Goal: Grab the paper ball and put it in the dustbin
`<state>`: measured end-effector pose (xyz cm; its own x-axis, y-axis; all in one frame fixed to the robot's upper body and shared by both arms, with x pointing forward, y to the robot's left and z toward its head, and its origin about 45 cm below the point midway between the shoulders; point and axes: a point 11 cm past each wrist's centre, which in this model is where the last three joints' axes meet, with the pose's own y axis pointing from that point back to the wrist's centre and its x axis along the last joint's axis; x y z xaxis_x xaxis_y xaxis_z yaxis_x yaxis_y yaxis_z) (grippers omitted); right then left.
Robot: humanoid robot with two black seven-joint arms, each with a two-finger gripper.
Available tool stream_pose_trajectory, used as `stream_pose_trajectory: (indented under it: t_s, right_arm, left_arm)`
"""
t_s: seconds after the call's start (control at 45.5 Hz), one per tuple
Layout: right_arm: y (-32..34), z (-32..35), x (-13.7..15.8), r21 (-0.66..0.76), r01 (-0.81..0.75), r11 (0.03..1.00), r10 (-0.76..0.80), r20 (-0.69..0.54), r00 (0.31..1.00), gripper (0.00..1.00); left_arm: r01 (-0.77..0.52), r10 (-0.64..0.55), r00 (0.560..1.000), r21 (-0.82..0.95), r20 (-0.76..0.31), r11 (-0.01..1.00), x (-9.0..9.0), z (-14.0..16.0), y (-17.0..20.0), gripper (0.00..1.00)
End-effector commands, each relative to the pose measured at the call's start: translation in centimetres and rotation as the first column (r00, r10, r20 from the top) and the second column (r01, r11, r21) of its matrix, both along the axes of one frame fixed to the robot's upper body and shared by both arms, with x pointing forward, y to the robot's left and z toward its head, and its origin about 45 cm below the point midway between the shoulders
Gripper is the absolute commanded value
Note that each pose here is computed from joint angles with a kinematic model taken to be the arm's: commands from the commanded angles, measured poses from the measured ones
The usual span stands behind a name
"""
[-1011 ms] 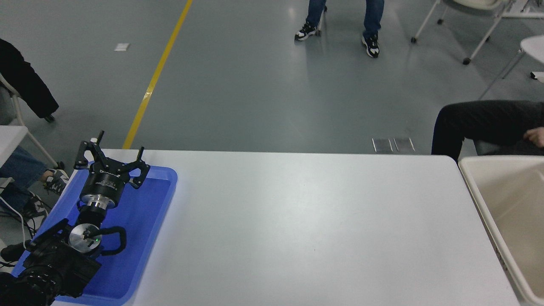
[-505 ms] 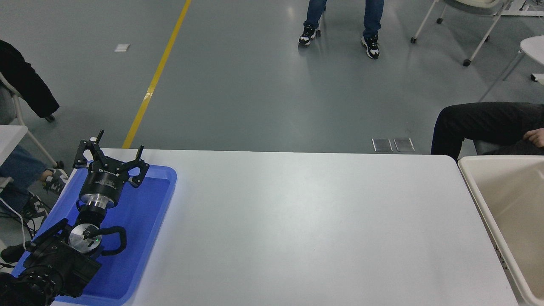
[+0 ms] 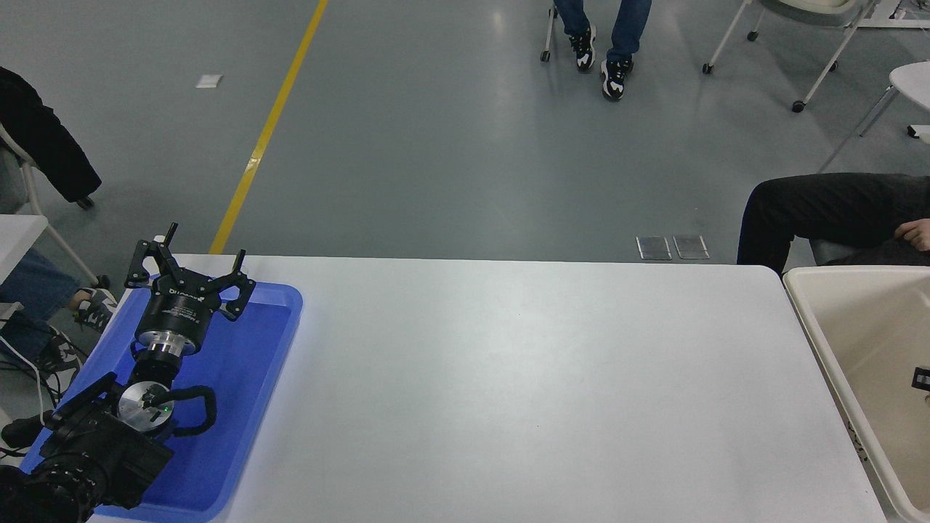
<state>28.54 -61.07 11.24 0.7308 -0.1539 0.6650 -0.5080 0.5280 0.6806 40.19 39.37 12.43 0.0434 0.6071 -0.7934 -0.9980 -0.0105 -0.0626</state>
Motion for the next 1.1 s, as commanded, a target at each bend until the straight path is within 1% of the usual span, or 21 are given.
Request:
stream_pose_trajectory:
  t_s: [0.0,0.264,0.396,0.505,0.549,0.659,0.725,0.791,0.901,0.967,1.011,1.077]
  right_arm:
    - [0.3,-0.3,-0.1,0.019,0.009,1.000,-0.009,0.009,1.000,1.00]
    - [0.6,-0.3,0.3,0.041,0.004,0.999,-0.005,0.011,1.000,1.00]
    - [3.6,0.1,2.7,0.123,-0.043,0.991,0.040,0.025,0.999,1.00]
    - [5.4,2.5,4.4,0.205,-0.057,0.977,0.048,0.053,0.997,1.00]
    - [6.3,3.1,4.8,0.221,-0.083,0.972,0.075,0.042,0.996,1.00]
    - [9.0,5.4,7.0,0.204,-0.217,0.954,0.218,0.018,0.976,1.00]
    - [10.5,6.3,7.4,0.208,-0.279,0.938,0.289,-0.019,0.957,1.00]
    - [11.6,7.1,7.9,0.211,-0.314,0.926,0.328,-0.035,0.944,1.00]
    - [15.0,8.6,9.6,0.260,-0.364,0.894,0.376,0.004,0.926,1.00]
    - [18.1,9.5,11.1,0.301,-0.401,0.865,0.404,0.055,0.913,1.00]
    - [20.1,9.8,11.9,0.350,-0.401,0.847,0.391,0.101,0.915,1.00]
    - [22.2,10.3,13.0,0.437,-0.366,0.822,0.317,0.183,0.930,1.00]
  left_arm:
    - [0.000,0.000,1.000,0.000,0.000,1.000,0.0,0.0,0.0,1.00]
    - [0.000,0.000,1.000,0.000,0.000,1.000,0.0,0.0,0.0,1.00]
    - [0.002,-0.002,1.000,-0.001,0.000,1.000,0.1,0.0,-0.1,1.00]
    - [0.004,-0.004,1.000,-0.002,-0.001,1.000,0.1,0.0,-0.2,1.00]
    - [0.005,-0.005,1.000,-0.003,-0.001,1.000,0.1,0.0,-0.3,1.00]
    - [0.006,-0.006,1.000,-0.003,-0.002,1.000,0.1,-0.1,-0.3,1.00]
    - [0.006,-0.006,1.000,-0.003,-0.002,1.000,0.1,-0.1,-0.3,1.00]
    - [0.006,-0.006,1.000,-0.003,-0.002,1.000,0.1,-0.1,-0.3,1.00]
    - [0.006,-0.006,1.000,-0.003,-0.002,1.000,0.1,-0.1,-0.3,1.00]
    - [0.006,-0.006,1.000,-0.003,-0.002,1.000,0.1,-0.1,-0.3,1.00]
    - [0.006,-0.006,1.000,-0.003,-0.002,1.000,0.1,-0.1,-0.3,1.00]
    - [0.006,-0.007,1.000,-0.003,-0.002,1.000,0.1,-0.1,-0.3,1.00]
